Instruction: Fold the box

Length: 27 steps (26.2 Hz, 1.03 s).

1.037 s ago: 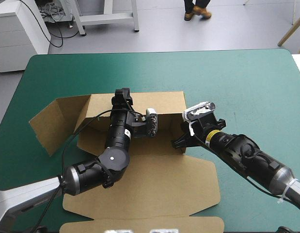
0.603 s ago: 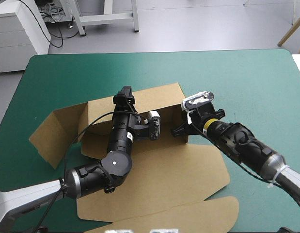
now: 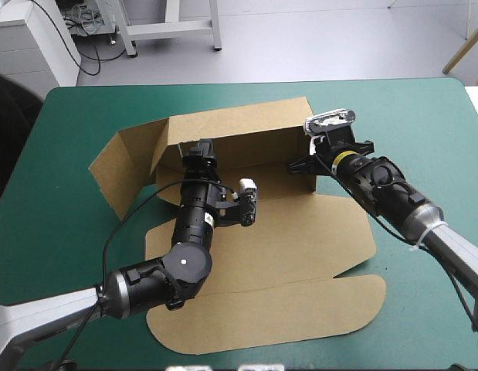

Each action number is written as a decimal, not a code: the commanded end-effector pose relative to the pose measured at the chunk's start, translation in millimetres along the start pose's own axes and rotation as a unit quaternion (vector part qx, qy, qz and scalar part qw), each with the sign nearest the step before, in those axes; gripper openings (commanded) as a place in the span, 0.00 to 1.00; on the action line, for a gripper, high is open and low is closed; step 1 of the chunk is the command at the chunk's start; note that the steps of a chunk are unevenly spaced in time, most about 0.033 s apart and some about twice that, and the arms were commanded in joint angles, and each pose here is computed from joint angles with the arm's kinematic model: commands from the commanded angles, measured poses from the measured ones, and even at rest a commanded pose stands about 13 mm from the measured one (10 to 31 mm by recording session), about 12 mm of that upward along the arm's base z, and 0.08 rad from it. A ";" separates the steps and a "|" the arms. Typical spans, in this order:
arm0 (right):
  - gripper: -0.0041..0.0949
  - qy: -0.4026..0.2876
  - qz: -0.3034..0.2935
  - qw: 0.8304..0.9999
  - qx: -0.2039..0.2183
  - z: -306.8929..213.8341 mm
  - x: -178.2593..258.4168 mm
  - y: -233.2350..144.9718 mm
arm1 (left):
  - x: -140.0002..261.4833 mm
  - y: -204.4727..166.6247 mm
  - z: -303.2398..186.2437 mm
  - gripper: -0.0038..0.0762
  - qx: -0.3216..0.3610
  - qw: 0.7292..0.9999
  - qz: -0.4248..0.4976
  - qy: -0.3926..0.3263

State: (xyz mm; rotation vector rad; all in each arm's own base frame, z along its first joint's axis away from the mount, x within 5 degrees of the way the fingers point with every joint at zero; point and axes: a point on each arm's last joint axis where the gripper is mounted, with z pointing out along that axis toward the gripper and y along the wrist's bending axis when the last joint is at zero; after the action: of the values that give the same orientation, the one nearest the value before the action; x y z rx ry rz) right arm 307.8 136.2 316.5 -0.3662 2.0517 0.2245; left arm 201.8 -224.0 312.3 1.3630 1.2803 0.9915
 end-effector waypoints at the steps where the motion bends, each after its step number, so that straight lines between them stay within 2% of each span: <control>1: 0.03 -0.082 0.003 0.997 -0.012 -17.1 -28.2 0.0 | 4.1 18.6 -7.7 0.52 -0.027 0.999 -0.024 0.004; 2: 0.03 -0.082 0.003 0.997 -0.012 -17.1 -28.2 0.0 | 4.9 16.4 -7.6 0.39 -0.015 1.000 -0.020 0.009; 3: 0.03 -0.082 0.003 0.997 -0.012 -17.1 -28.2 0.0 | 6.3 12.7 -7.6 0.10 0.006 1.000 0.002 0.016; 4: 0.03 -0.082 0.003 0.997 -0.012 -17.1 -28.2 0.0 | 6.9 10.4 -7.7 0.05 0.019 0.999 0.027 0.019; 7: 0.03 -0.083 0.003 0.996 -0.012 -17.1 -28.3 0.1 | 8.2 15.1 -8.3 0.07 0.145 0.985 0.094 0.027; 10: 0.03 -0.081 0.009 0.997 -0.013 -17.1 -28.1 0.1 | 11.9 38.2 -7.3 0.07 0.239 0.969 0.054 0.018; 12: 0.03 -0.081 0.009 0.997 -0.013 -17.1 -28.1 0.1 | 18.8 62.6 -5.4 0.07 0.290 0.956 -0.029 0.012; 17: 0.03 -0.081 0.018 0.996 -0.015 -17.1 -28.1 0.4 | 59.8 132.8 4.3 0.07 0.292 0.932 -0.215 0.023; 22: 0.03 -0.072 0.019 0.997 -0.013 -16.8 -26.4 -0.1 | 127.0 184.6 10.9 0.07 0.229 0.893 -0.381 0.064; 25: 0.03 -0.070 0.019 0.997 -0.012 -16.8 -26.0 -0.2 | 175.2 192.1 15.4 0.07 0.198 0.844 -0.484 0.117; 27: 0.03 -0.070 0.019 0.997 -0.012 -16.8 -26.0 -0.2 | 207.9 190.1 17.6 0.07 0.180 0.793 -0.558 0.163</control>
State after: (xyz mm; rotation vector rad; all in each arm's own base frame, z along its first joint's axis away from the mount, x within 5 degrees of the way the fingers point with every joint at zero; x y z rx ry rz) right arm 308.2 135.5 315.4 -0.3469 2.0660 0.2347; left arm 285.4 -51.3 464.7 0.7456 2.2132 0.1952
